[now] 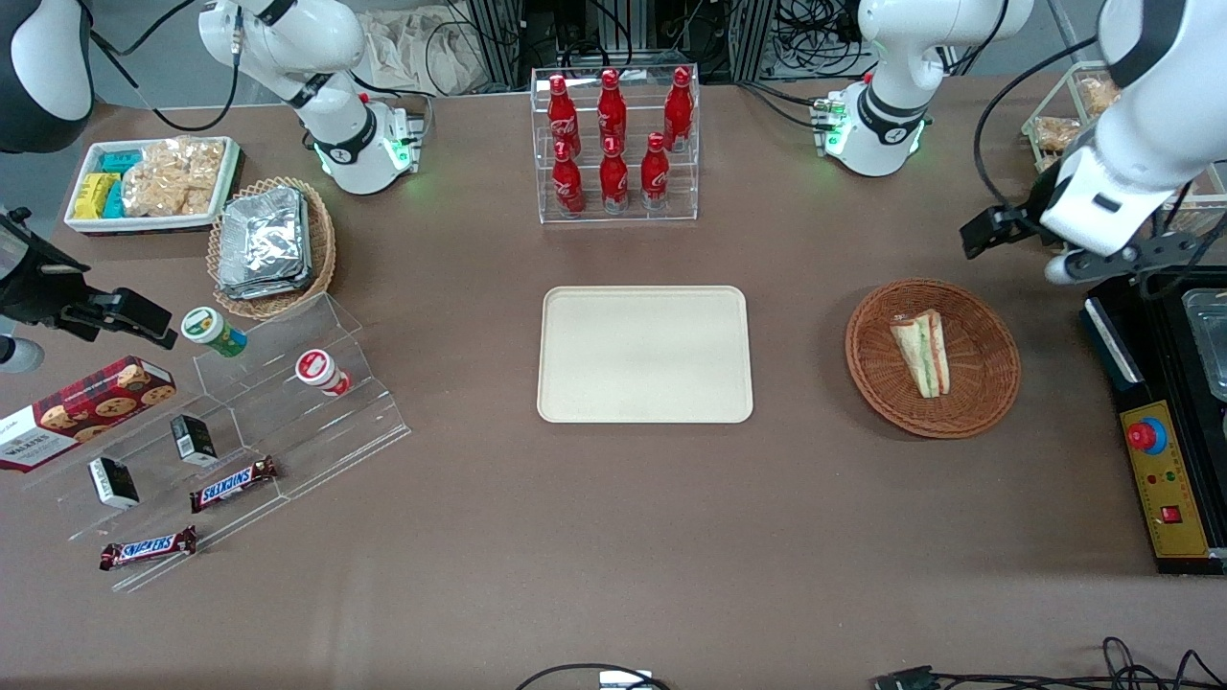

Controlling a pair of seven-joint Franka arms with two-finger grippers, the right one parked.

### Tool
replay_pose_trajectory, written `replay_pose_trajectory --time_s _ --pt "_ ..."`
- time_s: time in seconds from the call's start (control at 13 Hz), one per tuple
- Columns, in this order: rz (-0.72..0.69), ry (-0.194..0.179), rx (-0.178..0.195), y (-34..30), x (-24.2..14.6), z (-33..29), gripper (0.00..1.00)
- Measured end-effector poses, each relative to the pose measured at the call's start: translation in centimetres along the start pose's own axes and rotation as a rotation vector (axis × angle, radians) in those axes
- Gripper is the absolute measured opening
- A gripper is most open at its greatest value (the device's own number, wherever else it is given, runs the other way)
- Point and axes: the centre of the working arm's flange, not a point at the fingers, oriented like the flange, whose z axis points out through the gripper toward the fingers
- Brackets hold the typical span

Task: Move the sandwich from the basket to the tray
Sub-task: 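Move the left gripper down over the wrapped sandwich in the wicker basket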

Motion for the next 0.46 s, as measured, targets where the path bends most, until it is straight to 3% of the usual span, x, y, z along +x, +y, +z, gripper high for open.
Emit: replay_pose_trajectory --time_s 0.46 --pt "-0.034 0.087 -0.029 -1.4 1.6 16.9 1.00"
